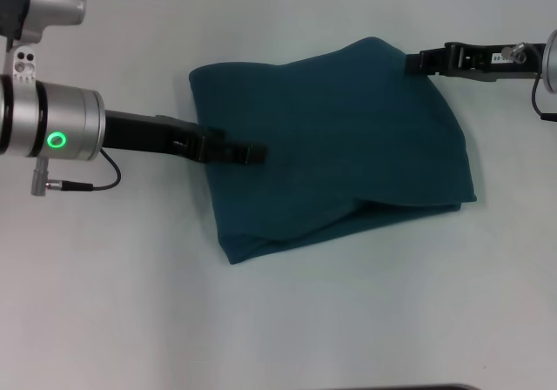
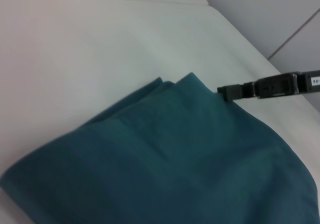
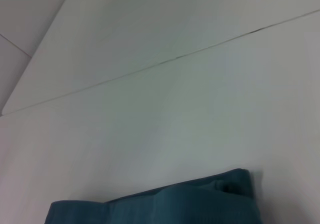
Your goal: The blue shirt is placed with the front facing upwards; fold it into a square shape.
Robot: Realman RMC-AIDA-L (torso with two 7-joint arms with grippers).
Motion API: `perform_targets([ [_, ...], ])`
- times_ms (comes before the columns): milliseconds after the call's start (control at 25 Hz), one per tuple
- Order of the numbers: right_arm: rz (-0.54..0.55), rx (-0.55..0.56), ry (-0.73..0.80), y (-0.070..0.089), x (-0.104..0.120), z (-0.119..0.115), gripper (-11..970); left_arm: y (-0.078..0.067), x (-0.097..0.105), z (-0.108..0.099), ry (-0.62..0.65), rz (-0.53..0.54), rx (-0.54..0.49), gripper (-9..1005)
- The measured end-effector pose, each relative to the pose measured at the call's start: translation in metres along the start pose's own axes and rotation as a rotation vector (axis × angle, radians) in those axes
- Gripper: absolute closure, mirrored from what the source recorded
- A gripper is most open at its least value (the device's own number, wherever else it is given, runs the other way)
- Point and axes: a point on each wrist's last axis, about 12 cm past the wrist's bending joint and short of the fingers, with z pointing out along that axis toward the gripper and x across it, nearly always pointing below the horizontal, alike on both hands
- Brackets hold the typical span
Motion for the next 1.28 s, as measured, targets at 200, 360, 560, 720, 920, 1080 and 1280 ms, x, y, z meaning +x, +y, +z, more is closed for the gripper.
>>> perform_targets([
  [200, -0.007, -0.005, -0.005, 0.003, -0.001, 0.004, 672, -0.002, 0.007, 0.008, 0.022, -0.006, 0.033, 32],
  [360, -0.016, -0.010, -0.009, 0.007, -0.003, 0.007, 673, -0.004, 0.010, 0.014, 0.041, -0.006, 0.056, 32],
  [560, -0.036, -0.001, -0.016, 0.010, -0.008, 0.011, 706, -0.005, 0.017, 0.017, 0.060, -0.004, 0.066, 33],
  [720, -0.046, 0.001, -0.025, 0.012, -0.010, 0.014, 842, -0.003, 0.020, 0.017, 0.068, -0.002, 0.064, 33],
  [920, -0.052, -0.001, -0.025, 0.015, -0.012, 0.016, 910, -0.003, 0.024, 0.017, 0.072, -0.001, 0.065, 32],
  [1080, -0.051, -0.001, -0.033, 0.015, -0.013, 0.015, 909, -0.001, 0.027, 0.016, 0.075, -0.006, 0.064, 32],
  [1280, -0.062, -0.016, -0.036, 0.016, -0.017, 0.011, 909, -0.003, 0.023, 0.012, 0.067, 0.007, 0.072, 33],
])
